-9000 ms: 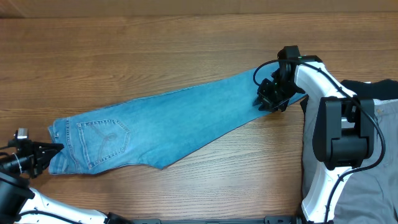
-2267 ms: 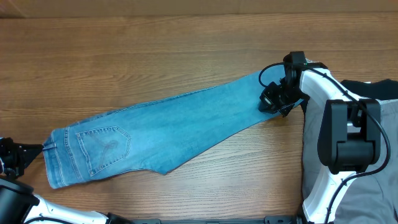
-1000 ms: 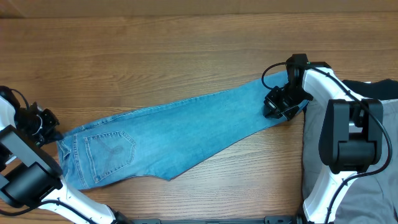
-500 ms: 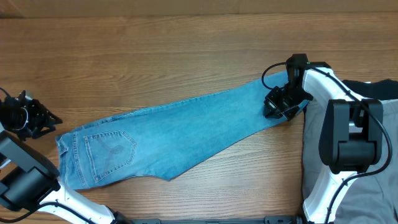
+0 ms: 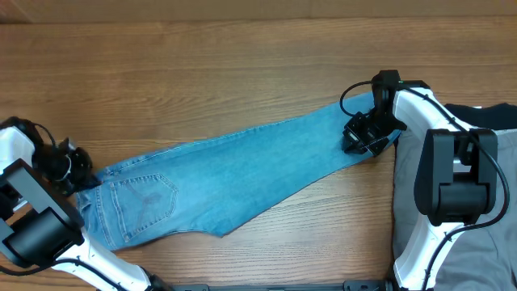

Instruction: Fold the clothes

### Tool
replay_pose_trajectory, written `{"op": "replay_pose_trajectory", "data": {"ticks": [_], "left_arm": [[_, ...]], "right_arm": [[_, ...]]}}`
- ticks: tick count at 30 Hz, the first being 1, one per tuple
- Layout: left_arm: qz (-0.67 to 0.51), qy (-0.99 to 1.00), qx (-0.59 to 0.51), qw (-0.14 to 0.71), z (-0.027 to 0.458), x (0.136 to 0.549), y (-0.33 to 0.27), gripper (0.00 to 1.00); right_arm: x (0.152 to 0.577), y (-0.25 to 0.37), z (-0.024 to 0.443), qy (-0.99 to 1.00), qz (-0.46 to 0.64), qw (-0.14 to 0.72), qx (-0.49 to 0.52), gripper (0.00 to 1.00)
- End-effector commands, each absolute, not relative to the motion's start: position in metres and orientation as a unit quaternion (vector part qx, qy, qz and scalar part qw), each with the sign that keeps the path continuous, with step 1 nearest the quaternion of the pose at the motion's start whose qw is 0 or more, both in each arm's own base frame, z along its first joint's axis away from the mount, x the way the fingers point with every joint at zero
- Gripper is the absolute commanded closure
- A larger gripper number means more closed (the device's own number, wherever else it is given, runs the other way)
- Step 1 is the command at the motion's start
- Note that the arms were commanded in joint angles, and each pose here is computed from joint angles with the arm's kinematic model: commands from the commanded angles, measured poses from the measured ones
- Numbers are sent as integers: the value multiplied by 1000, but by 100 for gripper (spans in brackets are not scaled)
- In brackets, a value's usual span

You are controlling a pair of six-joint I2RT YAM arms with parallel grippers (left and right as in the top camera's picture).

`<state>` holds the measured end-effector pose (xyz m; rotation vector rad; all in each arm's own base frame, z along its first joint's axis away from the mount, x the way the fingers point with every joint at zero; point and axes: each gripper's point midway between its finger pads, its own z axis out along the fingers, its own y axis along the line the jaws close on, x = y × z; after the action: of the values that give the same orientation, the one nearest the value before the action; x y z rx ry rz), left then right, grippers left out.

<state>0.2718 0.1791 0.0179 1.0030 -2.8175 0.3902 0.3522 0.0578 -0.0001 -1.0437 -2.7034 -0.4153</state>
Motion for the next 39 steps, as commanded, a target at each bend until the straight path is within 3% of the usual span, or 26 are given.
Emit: {"op": "replay_pose_trajectory", "data": {"ticks": [1,6,12,19,23,28,34,39], "left_arm": [[20,-913,400,83,14,248,214,96],[35,-911,407,51,38,263,229,96],[34,-910,413,20,105,276,250,96],[114,-936,329,-48,171,300,217,94],[97,-941,308,-101,211,297,205,89],[84,-944,286,-144,252,286,180,81],[97,-962,231,-111,250,283,137,71],[112,-971,207,-37,203,272,114,69]], "right_arm": [[334,23,-27,-923,-54,113,-365,89],[332,23,-27,-922,-53,116,-365,89],[332,23,-27,-922,-53,116,-365,89],[334,27,-24,-921,-71,119,-364,90],[345,25,-8,-925,-96,96,-355,87],[375,17,44,-946,-122,3,-301,83],[403,2,117,-940,-146,-114,-288,71],[403,-13,127,-933,-146,-130,-303,65]]}}
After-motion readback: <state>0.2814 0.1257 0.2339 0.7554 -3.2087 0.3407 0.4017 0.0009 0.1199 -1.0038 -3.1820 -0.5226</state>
